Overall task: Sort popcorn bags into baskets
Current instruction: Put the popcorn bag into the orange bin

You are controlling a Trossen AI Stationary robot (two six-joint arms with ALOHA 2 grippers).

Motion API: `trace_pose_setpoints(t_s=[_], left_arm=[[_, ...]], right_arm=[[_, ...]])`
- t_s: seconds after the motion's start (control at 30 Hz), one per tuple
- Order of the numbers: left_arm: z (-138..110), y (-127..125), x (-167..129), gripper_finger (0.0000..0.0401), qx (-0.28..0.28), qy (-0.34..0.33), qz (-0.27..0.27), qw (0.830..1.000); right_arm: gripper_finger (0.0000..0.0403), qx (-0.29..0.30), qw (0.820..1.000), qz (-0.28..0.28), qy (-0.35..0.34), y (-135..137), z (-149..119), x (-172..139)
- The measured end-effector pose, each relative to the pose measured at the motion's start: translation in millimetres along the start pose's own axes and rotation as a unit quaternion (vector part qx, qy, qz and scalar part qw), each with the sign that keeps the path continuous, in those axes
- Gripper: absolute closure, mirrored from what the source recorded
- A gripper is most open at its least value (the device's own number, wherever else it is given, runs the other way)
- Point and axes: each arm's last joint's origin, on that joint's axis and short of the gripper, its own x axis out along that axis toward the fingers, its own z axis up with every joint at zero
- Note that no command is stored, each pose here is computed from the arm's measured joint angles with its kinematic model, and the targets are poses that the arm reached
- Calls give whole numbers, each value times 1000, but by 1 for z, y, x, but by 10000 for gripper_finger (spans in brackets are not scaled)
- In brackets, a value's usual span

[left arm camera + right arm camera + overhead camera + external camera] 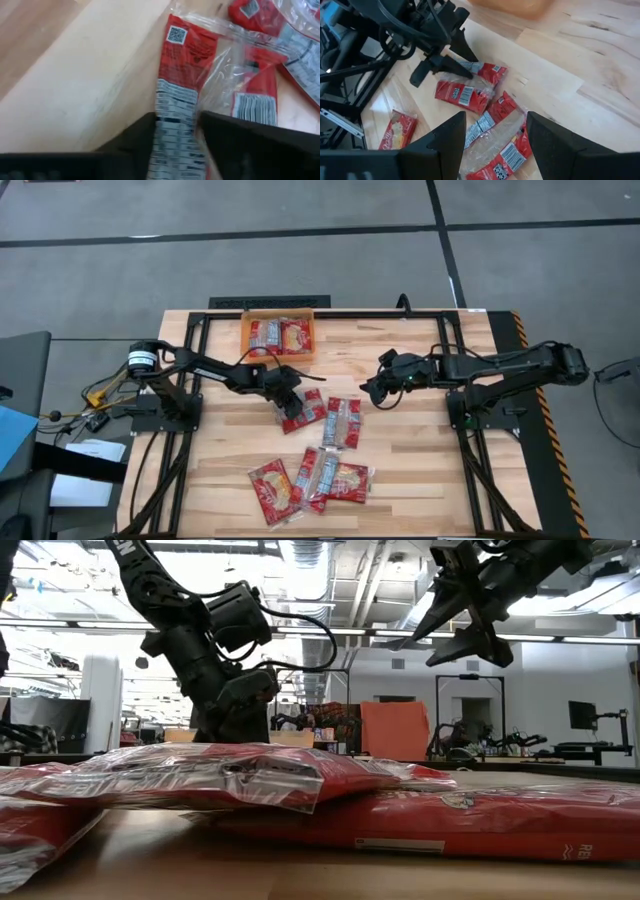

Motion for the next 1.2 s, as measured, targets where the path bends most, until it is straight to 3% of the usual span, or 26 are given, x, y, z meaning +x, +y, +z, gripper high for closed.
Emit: trace_pose_setpoints(t_s=[0.1,0.17,0.47,0.77,1.07,1.2], left_arm=[[0,-1,1,353,-6,3,-24,1000],[0,-2,2,385,-30,4,-31,999],[18,-7,-27,401,-127,-82,-66,986],[37,-8,-70,401,-172,-182,-84,964],[47,-10,-120,401,-230,-305,-85,920],[49,-5,-137,401,-256,-360,-58,895]], right_arm=[[172,-1,1000,-8,6,-2,-1,0],[172,-2,1000,-12,9,-2,-2,0],[172,15,1000,-5,-2,-2,2,0],[172,25,999,3,-30,-1,9,6],[172,42,993,68,-83,8,21,30],[172,48,987,100,-112,13,26,39]])
